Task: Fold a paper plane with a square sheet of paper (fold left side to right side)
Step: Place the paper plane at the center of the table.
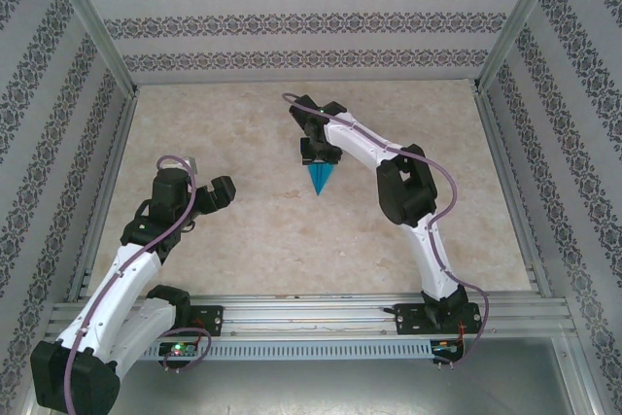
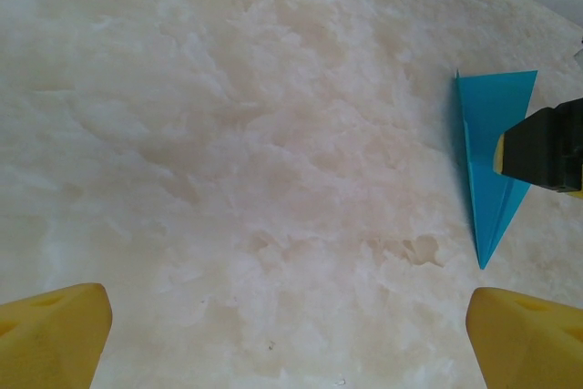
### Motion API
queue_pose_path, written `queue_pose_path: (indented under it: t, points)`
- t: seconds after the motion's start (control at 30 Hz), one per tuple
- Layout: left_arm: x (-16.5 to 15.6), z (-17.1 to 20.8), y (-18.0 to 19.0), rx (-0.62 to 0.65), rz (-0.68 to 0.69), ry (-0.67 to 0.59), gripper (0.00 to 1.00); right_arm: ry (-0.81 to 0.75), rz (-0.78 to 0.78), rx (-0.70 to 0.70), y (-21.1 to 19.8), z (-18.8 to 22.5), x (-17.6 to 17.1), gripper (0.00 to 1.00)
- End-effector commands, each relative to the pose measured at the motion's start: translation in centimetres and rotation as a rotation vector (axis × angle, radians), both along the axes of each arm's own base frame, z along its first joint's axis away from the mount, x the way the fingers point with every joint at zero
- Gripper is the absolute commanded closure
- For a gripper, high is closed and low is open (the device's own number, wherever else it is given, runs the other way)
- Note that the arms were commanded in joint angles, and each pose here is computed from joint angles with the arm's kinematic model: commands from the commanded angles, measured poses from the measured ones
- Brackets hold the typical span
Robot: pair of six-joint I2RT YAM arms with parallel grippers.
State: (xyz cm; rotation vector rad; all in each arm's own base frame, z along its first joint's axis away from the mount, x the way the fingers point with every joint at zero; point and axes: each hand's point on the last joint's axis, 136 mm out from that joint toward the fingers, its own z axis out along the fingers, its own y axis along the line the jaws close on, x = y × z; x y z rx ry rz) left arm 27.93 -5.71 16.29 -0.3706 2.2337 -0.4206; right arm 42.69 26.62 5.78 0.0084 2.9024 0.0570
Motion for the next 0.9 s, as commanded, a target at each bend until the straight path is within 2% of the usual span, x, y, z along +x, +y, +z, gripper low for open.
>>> queue_pose_path:
  t: [0.0,0.17,0.3,0.6,0.83,0.87]
  points:
    - [0.0,1.0,0.5,0.024,0.002,-0.008,0.00,-0.022,0.029,-0.025,-0.4,1.9,-0.8,0.52]
    - [0.0,1.2,0.6,0.027,0.006,-0.011,0.00,-0.058,0.055,-0.022,-0.6,3.7,-1.2,0.51]
    - [0.2,1.3,0.7,0.029,0.011,-0.015,0.00,-0.123,0.099,-0.023,-0.5,6.1,-1.7,0.46]
    - [1.4,2.0,1.2,0.047,0.038,-0.040,0.00,-0.331,0.136,0.057,-2.3,12.2,-3.9,0.26]
    - [3.1,3.1,2.4,0.109,0.092,-0.067,0.00,-0.472,0.092,0.119,-7.1,15.2,-5.9,0.02]
    - [3.4,3.4,2.7,0.121,0.101,-0.072,0.00,-0.494,0.081,0.118,-8.0,15.5,-6.2,0.02]
